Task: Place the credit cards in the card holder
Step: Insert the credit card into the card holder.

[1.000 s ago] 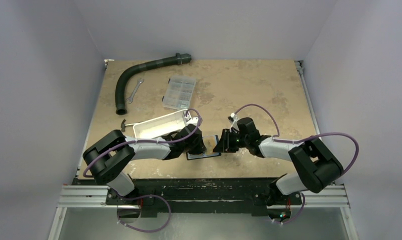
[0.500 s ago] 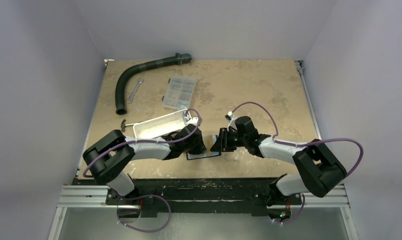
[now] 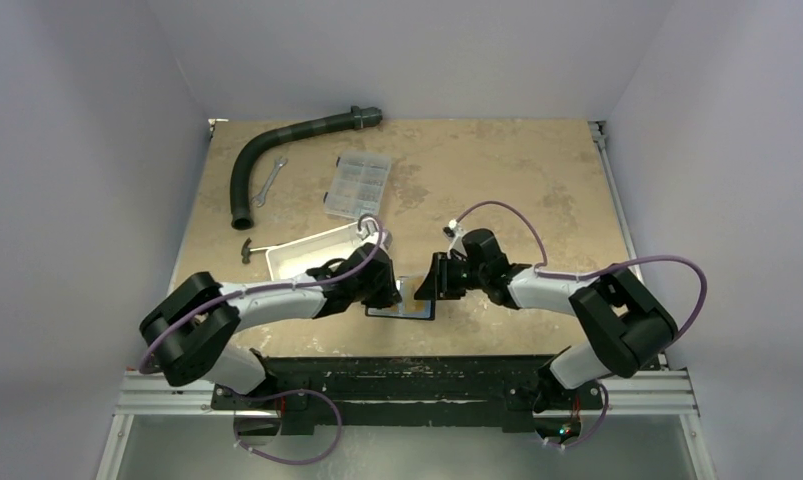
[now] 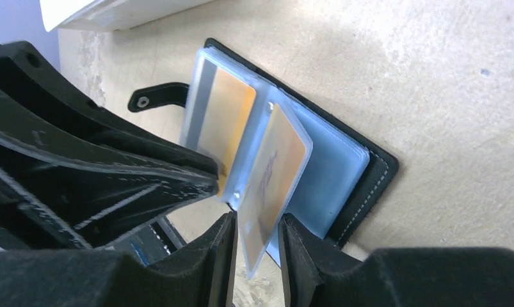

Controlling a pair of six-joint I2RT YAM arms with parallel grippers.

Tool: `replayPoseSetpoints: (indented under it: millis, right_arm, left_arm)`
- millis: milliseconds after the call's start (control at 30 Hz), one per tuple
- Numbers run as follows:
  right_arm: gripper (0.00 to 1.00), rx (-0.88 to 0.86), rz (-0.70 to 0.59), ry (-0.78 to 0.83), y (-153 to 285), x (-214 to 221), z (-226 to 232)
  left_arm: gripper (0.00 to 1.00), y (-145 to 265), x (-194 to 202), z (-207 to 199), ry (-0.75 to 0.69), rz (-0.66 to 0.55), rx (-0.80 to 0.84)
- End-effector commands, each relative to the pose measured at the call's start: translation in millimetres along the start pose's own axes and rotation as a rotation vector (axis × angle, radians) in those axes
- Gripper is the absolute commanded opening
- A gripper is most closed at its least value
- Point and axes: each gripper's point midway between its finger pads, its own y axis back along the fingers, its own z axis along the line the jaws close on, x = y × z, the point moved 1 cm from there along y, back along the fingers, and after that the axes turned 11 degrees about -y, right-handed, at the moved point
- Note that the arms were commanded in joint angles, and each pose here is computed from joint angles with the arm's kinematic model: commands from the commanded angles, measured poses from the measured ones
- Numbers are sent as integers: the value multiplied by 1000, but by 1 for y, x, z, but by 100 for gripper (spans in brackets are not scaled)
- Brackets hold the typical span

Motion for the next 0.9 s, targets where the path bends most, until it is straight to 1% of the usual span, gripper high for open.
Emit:
replayPoseSetpoints:
  millis: [0,100,167,267,400,467,533,600,733,800,867]
  right_arm:
    - [37,-89,-29,51,-2,-19,31]
    - [38,-97,-23,60,-4,-20,36]
    - [38,-109,-11,66,-7,-19,43]
    - [40,-142,7,86,-15,-16,62]
    - [49,-234,76,150,-30,-3,100]
    - [52,-273,108,164,-29,1,107]
    - [58,-243,75,160,-23,-4,97]
    - [61,-201,47,165,-18,-8,86]
    - [62,-117,4,167,-5,-9,64]
    - [63,-100,-2,157,-1,-5,56]
    - [62,-89,2,147,1,0,49]
  left_arm:
    - [17,29,-22,1,38,-31,38]
    - [21,47,-38,-2,71,-56,96]
    - [22,58,-49,6,81,-79,84]
    - [23,74,-63,25,66,-123,19]
    - [25,91,-74,52,23,-164,-107]
    - [28,95,-75,58,7,-168,-143]
    - [29,94,-70,63,-3,-149,-160]
    - [30,87,-61,64,-11,-116,-152]
    - [21,66,-37,65,-6,-47,-111]
    - [19,56,-24,63,5,-24,-91]
    - [18,50,-14,59,-16,-7,-104]
